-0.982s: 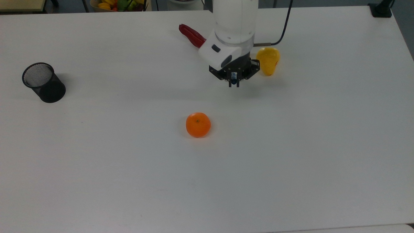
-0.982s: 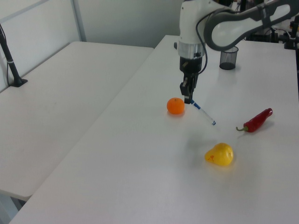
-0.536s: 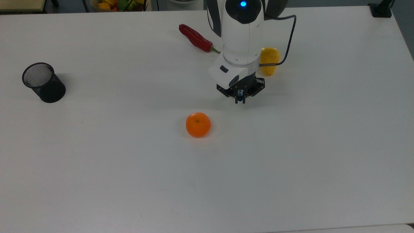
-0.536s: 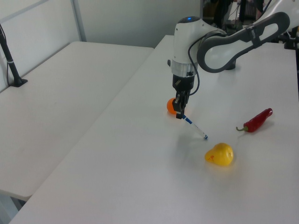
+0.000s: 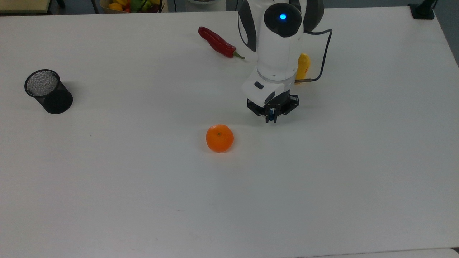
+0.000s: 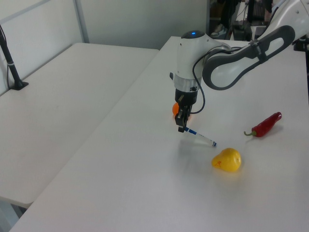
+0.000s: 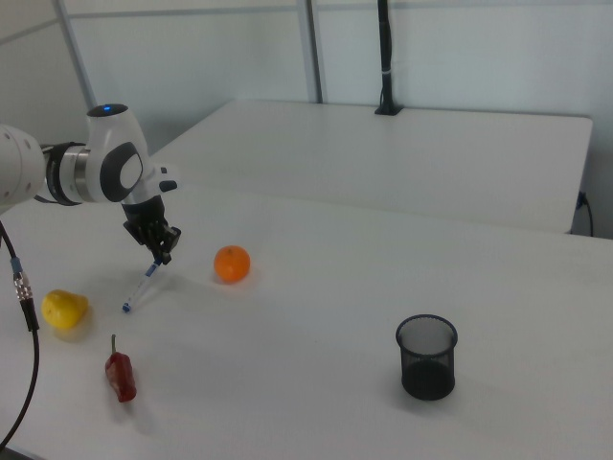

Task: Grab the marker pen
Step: 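Carry the marker toward the orange and lower it to the table, then lay the marker flat beside the orange and open the gripper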

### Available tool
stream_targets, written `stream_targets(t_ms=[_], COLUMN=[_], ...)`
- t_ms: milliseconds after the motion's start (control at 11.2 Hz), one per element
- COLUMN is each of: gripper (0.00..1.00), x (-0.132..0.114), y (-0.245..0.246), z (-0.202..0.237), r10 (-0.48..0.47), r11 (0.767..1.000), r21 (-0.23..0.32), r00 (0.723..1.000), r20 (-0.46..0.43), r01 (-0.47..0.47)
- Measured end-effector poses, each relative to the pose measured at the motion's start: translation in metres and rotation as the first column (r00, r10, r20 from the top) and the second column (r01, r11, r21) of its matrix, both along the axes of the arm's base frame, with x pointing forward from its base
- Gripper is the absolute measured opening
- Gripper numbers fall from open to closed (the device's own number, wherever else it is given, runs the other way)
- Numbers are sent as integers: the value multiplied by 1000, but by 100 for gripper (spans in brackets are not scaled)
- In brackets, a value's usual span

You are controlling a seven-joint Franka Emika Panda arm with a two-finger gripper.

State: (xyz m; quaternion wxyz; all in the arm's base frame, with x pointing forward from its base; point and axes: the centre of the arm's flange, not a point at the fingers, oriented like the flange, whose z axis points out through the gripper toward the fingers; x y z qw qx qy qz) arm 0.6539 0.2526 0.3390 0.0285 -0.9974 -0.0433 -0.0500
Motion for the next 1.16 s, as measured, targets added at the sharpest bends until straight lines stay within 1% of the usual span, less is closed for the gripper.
stream_targets(t_ms=[268,446,536,714,893,1161], gripper=[19,27,41,68,99,100], x=[2,2,2,3,3,6], y=[2,2,2,2,2,-1], z=[-19,-24,-23,-22,-20,-11], r10=[2,-1,-4,-44,-58,-62], r11=[1000,1000,1000,999,998,998], r21=[-15,-18,-17,-13,-16,-15], r00=[1000,1000,1000,999,998,998], r20=[0,-4,-3,-3,3,18], r01=[-2,1,4,44,58,63])
